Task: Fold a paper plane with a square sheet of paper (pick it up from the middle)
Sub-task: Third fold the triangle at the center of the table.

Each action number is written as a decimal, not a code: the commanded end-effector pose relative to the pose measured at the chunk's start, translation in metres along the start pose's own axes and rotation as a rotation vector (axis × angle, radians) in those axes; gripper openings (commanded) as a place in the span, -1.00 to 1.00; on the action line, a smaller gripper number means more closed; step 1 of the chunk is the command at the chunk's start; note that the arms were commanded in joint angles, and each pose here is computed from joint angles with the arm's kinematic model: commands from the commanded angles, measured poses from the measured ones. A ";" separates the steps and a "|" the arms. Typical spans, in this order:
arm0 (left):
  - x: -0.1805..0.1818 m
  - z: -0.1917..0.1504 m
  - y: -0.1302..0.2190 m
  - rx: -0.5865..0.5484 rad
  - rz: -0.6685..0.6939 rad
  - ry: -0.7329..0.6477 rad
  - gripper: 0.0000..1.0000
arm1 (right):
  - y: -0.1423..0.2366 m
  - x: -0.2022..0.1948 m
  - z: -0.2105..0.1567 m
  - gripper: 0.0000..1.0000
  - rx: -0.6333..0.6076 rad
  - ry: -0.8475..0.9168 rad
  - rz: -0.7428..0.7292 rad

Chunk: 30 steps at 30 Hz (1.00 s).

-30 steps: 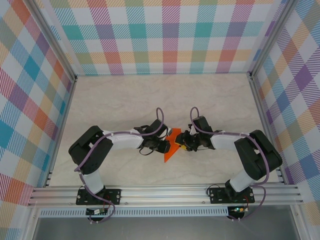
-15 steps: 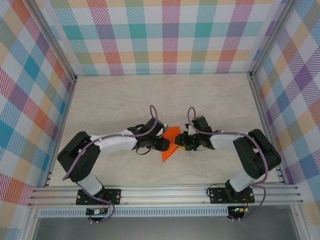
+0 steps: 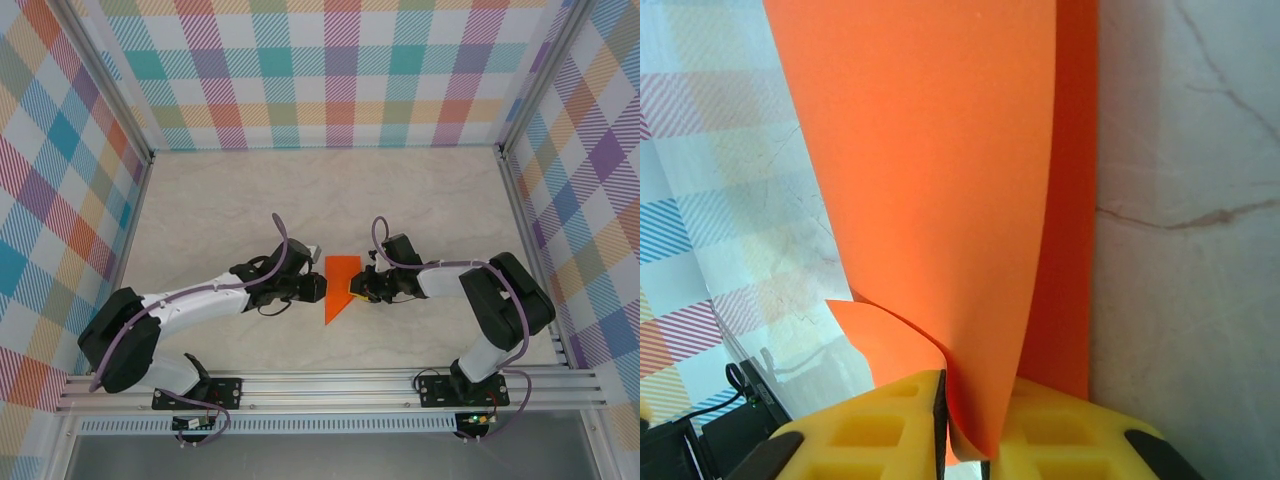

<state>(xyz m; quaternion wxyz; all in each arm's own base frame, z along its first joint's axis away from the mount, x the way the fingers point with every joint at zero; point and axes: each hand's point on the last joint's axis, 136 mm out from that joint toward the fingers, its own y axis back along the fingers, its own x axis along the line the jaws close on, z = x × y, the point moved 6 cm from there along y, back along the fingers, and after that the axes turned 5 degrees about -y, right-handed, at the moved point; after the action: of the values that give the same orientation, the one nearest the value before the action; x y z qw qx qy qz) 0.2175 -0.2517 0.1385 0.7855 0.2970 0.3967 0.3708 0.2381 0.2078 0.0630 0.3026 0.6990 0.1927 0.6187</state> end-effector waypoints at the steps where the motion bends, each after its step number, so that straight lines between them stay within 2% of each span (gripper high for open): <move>1: -0.009 -0.007 -0.012 0.025 -0.054 0.013 -0.54 | 0.001 0.004 0.003 -0.72 -0.007 0.018 0.026; 3: -0.012 -0.012 -0.018 0.038 -0.030 -0.008 -0.39 | 0.002 0.005 0.003 -0.75 -0.008 0.016 0.027; 13: -0.030 -0.033 -0.030 0.028 0.192 -0.171 0.00 | 0.007 0.012 0.001 -0.82 -0.003 0.005 0.048; 21: -0.043 -0.046 -0.035 0.006 0.359 -0.317 0.15 | 0.009 0.015 0.001 -0.82 0.005 -0.004 0.051; 30: -0.056 -0.052 -0.044 0.009 0.424 -0.389 0.24 | 0.010 0.017 0.001 -0.82 0.008 -0.009 0.043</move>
<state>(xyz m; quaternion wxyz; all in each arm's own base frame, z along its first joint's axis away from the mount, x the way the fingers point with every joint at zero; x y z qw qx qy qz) 0.1656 -0.3140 0.0975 0.7588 0.4316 0.1967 0.4464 0.2382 0.2087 0.0683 0.3008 0.7082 0.1877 0.6105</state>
